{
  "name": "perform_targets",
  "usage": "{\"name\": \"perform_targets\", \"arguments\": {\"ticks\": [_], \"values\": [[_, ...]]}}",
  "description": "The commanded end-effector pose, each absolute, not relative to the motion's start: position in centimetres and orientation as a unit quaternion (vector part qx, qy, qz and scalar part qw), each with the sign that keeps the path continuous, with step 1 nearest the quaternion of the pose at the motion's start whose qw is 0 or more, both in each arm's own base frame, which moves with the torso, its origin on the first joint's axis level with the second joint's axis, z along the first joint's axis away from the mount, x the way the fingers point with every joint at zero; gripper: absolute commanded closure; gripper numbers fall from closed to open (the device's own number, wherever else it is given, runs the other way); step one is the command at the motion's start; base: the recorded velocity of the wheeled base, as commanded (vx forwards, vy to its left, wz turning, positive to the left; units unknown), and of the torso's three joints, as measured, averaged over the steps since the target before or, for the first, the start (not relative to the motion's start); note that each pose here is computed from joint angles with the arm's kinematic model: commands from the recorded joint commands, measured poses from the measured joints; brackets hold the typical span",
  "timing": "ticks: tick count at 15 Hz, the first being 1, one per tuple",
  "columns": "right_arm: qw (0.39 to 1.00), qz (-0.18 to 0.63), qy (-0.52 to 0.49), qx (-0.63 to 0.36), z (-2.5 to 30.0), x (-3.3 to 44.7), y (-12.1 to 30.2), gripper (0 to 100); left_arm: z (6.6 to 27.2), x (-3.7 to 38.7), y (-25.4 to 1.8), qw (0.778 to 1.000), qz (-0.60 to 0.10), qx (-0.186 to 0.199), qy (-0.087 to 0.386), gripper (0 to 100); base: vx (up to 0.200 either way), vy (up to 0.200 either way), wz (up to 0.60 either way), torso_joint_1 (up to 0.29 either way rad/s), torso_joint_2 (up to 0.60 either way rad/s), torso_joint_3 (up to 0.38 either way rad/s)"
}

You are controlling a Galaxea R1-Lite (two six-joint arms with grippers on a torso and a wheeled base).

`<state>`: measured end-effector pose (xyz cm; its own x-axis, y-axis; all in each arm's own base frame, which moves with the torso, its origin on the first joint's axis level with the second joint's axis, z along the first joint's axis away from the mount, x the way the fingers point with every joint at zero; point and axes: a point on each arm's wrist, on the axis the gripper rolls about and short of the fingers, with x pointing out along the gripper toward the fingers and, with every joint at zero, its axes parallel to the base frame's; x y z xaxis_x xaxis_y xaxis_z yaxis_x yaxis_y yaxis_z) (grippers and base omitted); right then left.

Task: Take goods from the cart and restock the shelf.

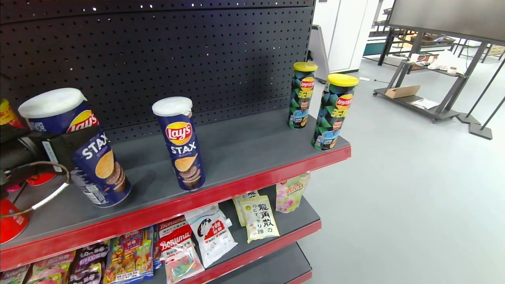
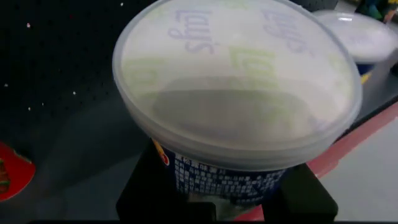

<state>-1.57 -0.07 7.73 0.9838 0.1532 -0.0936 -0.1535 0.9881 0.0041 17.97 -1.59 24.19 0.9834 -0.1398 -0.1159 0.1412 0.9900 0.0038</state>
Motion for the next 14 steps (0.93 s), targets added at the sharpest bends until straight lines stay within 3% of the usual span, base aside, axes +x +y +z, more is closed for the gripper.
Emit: {"name": "perform_targets", "arguments": {"ticks": [1,3,6,9,12,14], "values": [[0.996,0.078,0.048,-0.002,7.7,-1.5,-0.1,0,22.6,22.5,-1.8,0.995,-0.075,0.004,0.068,100,0.0,0.0,0.0,0.0,0.0,0.0],[0.996,0.077,0.048,-0.002,7.7,-1.5,-0.1,0,22.0,25.1,-1.6,0.995,-0.08,0.001,0.06,100,0.0,0.0,0.0,0.0,0.0,0.0],[0.996,0.077,0.048,-0.002,7.7,-1.5,-0.1,0,23.2,28.5,-1.2,0.989,-0.143,0.0,0.042,100,0.0,0.0,0.0,0.0,0.0,0.0],[0.996,0.078,0.048,-0.002,7.7,-1.5,-0.1,0,23.7,31.0,-1.2,0.988,-0.148,0.002,0.03,100,0.0,0.0,0.0,0.0,0.0,0.0],[0.996,0.077,0.048,-0.002,7.7,-1.5,-0.1,0,22.8,33.0,-1.1,0.984,-0.175,0.0,0.029,100,0.0,0.0,0.0,0.0,0.0,0.0],[0.996,0.077,0.048,-0.002,7.7,-1.5,-0.1,0,22.0,33.7,-0.8,0.97,-0.242,-0.003,0.026,100,0.0,0.0,0.0,0.0,0.0,0.0]]}}
